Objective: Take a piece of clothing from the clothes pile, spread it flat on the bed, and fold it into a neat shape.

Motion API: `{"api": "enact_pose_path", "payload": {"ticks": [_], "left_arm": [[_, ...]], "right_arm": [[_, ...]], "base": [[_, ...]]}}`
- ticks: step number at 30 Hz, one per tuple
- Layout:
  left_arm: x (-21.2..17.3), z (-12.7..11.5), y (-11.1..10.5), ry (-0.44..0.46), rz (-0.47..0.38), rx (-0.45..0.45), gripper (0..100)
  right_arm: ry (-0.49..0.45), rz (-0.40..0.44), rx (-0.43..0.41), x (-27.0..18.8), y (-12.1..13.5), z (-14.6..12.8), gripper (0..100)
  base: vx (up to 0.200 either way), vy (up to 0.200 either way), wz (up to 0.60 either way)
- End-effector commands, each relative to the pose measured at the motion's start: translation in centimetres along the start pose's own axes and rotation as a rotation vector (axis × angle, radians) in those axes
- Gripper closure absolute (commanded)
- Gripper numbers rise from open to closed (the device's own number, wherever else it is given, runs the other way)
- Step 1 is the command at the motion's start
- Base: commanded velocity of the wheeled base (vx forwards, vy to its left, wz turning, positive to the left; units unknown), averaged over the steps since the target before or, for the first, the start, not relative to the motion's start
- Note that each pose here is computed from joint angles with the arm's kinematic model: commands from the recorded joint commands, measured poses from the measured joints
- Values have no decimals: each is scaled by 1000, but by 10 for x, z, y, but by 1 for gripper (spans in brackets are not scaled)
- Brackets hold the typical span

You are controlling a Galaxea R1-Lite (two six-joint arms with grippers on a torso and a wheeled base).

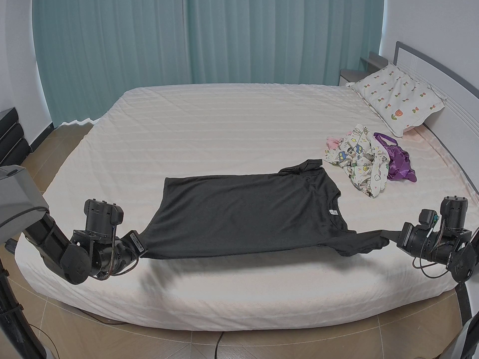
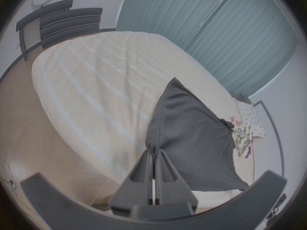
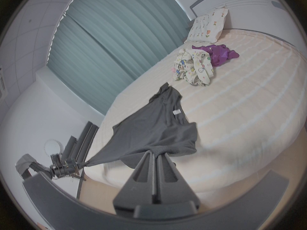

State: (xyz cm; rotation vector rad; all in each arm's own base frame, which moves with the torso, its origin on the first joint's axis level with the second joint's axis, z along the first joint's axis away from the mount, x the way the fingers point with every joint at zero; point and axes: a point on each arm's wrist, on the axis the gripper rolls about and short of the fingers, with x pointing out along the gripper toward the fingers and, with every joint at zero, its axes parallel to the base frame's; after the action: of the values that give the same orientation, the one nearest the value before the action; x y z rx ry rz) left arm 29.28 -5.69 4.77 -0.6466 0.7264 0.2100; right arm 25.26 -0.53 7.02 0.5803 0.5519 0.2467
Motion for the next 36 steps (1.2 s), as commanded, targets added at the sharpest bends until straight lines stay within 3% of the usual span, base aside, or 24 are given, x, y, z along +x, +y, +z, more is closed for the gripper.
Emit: {"api": "enact_pose_path", "payload": {"ticks": [1, 15, 25, 36], "left_arm": [[-1, -9, 5, 48, 36, 41, 100], [-3, -40, 24, 196, 141, 157, 100], [-6, -61, 36, 293, 205, 218, 100], [4, -30, 19, 178, 140, 159, 100]], "right_arm": [[41, -21, -7, -7, -5, -9, 100], [188, -72, -127, -20, -16, -41, 100], [275, -94, -154, -25, -17, -49, 100], [165, -53, -153, -6, -11, -16, 100]], "base": [[0, 0, 0], [0, 0, 0], [0, 0, 0], [0, 0, 0]]}}
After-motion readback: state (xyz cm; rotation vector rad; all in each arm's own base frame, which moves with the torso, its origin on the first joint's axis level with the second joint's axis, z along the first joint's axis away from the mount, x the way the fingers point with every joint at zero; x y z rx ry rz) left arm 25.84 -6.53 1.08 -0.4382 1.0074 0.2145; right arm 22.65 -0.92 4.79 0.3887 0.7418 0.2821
